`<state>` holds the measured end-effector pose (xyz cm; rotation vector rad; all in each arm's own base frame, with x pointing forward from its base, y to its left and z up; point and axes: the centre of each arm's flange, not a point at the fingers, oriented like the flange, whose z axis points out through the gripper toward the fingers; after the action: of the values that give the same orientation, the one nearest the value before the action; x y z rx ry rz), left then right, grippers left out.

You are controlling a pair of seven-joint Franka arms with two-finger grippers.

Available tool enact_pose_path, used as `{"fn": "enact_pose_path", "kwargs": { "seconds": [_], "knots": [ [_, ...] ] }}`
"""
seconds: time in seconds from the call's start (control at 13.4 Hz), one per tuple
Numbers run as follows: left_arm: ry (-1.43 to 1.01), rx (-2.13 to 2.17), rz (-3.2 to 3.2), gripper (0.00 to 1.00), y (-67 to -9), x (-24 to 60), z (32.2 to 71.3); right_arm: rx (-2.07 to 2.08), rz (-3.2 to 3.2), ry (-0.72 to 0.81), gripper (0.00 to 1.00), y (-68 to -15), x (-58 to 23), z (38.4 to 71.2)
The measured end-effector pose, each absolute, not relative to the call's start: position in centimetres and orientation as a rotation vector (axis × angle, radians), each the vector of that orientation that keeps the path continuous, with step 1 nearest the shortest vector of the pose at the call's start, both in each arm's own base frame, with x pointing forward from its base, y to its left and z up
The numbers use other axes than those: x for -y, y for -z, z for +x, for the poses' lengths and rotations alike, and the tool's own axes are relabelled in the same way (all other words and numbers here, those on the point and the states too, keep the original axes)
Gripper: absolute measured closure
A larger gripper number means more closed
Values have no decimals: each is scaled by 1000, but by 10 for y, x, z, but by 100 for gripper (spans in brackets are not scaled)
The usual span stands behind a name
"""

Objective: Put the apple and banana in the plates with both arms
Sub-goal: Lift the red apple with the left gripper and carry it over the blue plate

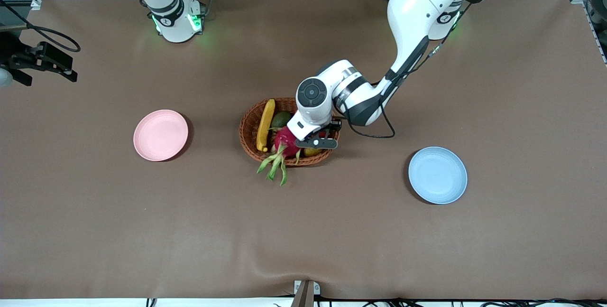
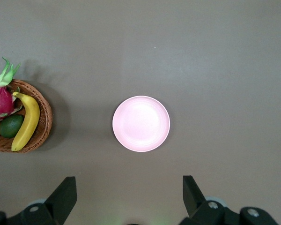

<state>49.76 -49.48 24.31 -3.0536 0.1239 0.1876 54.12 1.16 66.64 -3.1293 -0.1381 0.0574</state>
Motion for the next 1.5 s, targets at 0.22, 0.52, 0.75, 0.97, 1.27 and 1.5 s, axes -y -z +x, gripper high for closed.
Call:
{"fn": "enact_pose_path", "kwargs": {
  "seconds": [0.22, 0.52, 0.75, 0.97, 1.27, 1.5],
  "knots": [
    [-154, -104, -3039, 33, -284, 487, 504, 138, -3129, -57, 0, -666, -11, 541],
    [-99, 49, -3050, 33, -366, 438, 536, 137, -3129, -58, 0, -666, -11, 541],
    [-126, 120, -3051, 33, -409, 371, 569, 137, -3129, -58, 0, -666, -11, 541],
    [-178, 91, -3043, 33, -429, 302, 596, 137, -3129, -58, 0, -666, -11, 541],
    [-271, 2, -3042, 33, -423, 217, 623, 137, -3129, -59, 0, -666, -11, 541],
    [-348, -8, -3042, 33, -401, 151, 635, 139, -3126, -101, 0, -651, -11, 550]
  ]
}}
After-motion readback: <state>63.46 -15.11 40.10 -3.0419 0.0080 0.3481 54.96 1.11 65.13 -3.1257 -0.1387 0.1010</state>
